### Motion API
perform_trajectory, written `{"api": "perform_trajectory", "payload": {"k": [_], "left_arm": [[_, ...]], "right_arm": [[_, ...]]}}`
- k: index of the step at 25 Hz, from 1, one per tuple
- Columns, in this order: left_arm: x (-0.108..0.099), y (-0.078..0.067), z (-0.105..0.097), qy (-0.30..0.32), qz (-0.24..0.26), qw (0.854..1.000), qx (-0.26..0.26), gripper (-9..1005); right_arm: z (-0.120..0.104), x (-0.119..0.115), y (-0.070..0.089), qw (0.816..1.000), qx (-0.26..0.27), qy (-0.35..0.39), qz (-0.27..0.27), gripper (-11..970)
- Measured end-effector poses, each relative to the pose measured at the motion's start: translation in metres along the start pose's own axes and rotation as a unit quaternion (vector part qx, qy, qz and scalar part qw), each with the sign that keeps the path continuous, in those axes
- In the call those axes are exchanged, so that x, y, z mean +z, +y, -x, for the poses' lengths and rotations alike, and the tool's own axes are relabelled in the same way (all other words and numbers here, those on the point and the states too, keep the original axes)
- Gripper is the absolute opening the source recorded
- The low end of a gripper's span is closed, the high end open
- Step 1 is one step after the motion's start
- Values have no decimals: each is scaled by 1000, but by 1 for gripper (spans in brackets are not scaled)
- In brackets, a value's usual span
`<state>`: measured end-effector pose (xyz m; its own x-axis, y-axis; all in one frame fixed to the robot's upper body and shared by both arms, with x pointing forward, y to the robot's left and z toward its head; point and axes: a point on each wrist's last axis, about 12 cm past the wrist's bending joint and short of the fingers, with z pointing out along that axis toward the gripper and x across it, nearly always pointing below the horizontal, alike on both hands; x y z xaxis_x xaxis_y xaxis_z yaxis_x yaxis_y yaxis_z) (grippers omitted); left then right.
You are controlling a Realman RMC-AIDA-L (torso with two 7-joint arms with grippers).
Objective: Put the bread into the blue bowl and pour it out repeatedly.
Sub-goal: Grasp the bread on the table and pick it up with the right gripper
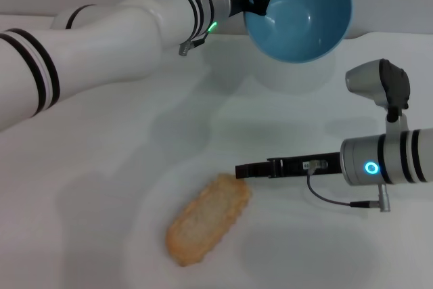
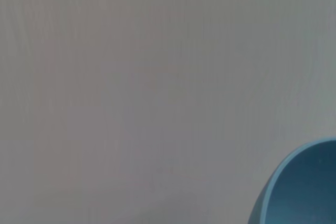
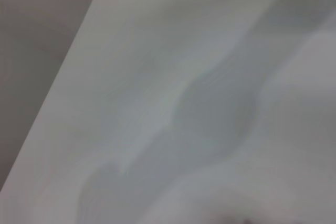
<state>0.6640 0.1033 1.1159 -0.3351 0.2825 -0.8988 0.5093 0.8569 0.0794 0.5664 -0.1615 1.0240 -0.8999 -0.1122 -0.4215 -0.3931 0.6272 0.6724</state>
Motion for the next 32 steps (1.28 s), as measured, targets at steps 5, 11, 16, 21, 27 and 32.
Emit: {"api": "perform_trajectory", "payload": {"k": [5,11,16,21,27,32], "left_arm": [[-1,0,-1,0,0,1000,-3,0],[-2,1,-4,0,1,1000,-7,0],[-3,1,-6,3,1,1000,-9,0],[-3,-1,-5,2,-2,1000,-6,0],[-2,0,-3,0,-2,1000,-3,0],[-3,-1,-2,-2,-4,1000,-4,-1]], "right_arm": [[6,2,0,1000,-20,5,-19,590],[12,1,3,999,-44,3,-14,590],[18,-10,3,999,-47,-10,0,590],[24,-14,3,997,-73,-15,-5,590],[23,-4,10,996,-88,-3,-8,590],[13,6,17,997,-80,16,8,590]]}}
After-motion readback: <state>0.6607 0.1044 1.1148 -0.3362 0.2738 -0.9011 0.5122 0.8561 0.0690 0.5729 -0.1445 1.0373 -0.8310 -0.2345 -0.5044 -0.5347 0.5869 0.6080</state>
